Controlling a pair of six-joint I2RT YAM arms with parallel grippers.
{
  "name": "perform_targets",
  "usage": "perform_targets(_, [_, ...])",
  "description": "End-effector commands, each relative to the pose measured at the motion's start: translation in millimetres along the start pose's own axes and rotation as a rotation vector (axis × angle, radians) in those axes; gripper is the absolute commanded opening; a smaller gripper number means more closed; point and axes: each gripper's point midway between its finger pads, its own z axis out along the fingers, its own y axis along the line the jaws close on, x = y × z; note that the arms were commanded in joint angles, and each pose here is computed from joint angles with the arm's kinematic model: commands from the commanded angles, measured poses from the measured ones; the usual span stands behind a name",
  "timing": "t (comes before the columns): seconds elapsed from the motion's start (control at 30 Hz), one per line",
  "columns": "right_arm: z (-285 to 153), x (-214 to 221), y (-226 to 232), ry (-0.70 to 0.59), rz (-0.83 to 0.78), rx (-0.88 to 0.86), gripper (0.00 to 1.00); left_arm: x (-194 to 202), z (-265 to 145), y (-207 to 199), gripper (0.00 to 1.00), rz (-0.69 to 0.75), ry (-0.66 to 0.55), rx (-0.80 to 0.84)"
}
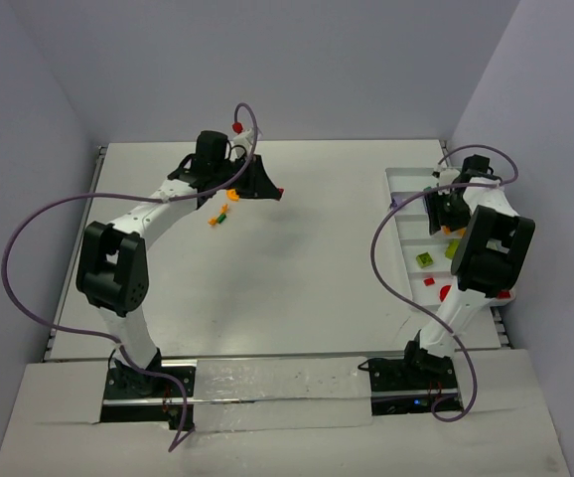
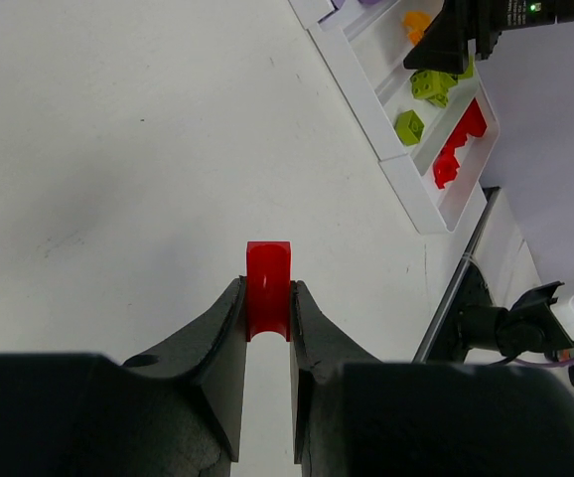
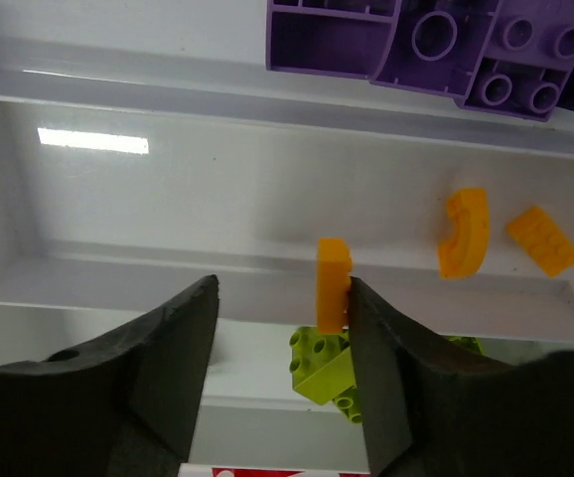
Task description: Sort the legos into containers by color
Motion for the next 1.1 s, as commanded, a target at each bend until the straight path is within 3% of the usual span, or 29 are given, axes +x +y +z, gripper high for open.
perform_targets(0.0, [-29,-30,-9,-0.095,0.008,0.040,0.67,-16,-6,-18,0.00,0.043,-0.024,0.065])
perform_targets(0.23, [-75,-73,33,-0.219,-0.069,0.060,0.71,-12,-21,-36,0.00,-0.066,-0.013,0.221])
perform_targets(0.4, [-69,-78,36,-0.192,-0.087,0.101,0.71,-14,-25,-34,0.00,-0.055,-0.017,0.194])
perform_targets(0.5, [-81,-82,54,-0.224,-0.094,0.016,0.70,-14,-30,-40,0.00,-0.044,-0.030,0.212])
perform_targets(0.57, [-90,-91,79,-0.276,-0.108,-0.106,0.70,-9,-31,-40,0.00,-0.050,-0.027,0.221])
perform_targets(0.6, [-103,-96,112,-0.319,-0.109,-0.264,0.69,-13,-34,-49,0.00,-0.004,-0.065,0.279])
perform_targets(0.63, [-108,-94,117,-0.317,-0.108,-0.283,0.68,-13,-38,-56,0.00,-0.010,-0.060,0.305])
perform_targets(0.67, [-121,-99,151,-0.356,-0.116,-0.440,0.68,-12,-39,-59,0.00,0.011,-0.079,0.342])
perform_targets(0.73, [-155,-112,198,-0.479,-0.153,-0.603,0.68,-1,-43,-73,0.00,-0.077,-0.017,0.453])
perform_targets(0.8, [-163,-109,228,-0.514,-0.181,-0.673,0.69,5,-44,-78,0.00,-0.135,0.024,0.514])
perform_targets(0.9, [-189,-112,292,-0.599,-0.359,-0.726,0.71,6,-53,-92,0.00,-0.216,0.022,0.615])
perform_targets(1.07, [-209,-115,342,-0.663,-0.549,-0.739,0.72,13,-41,-81,0.00,-0.364,0.083,0.571])
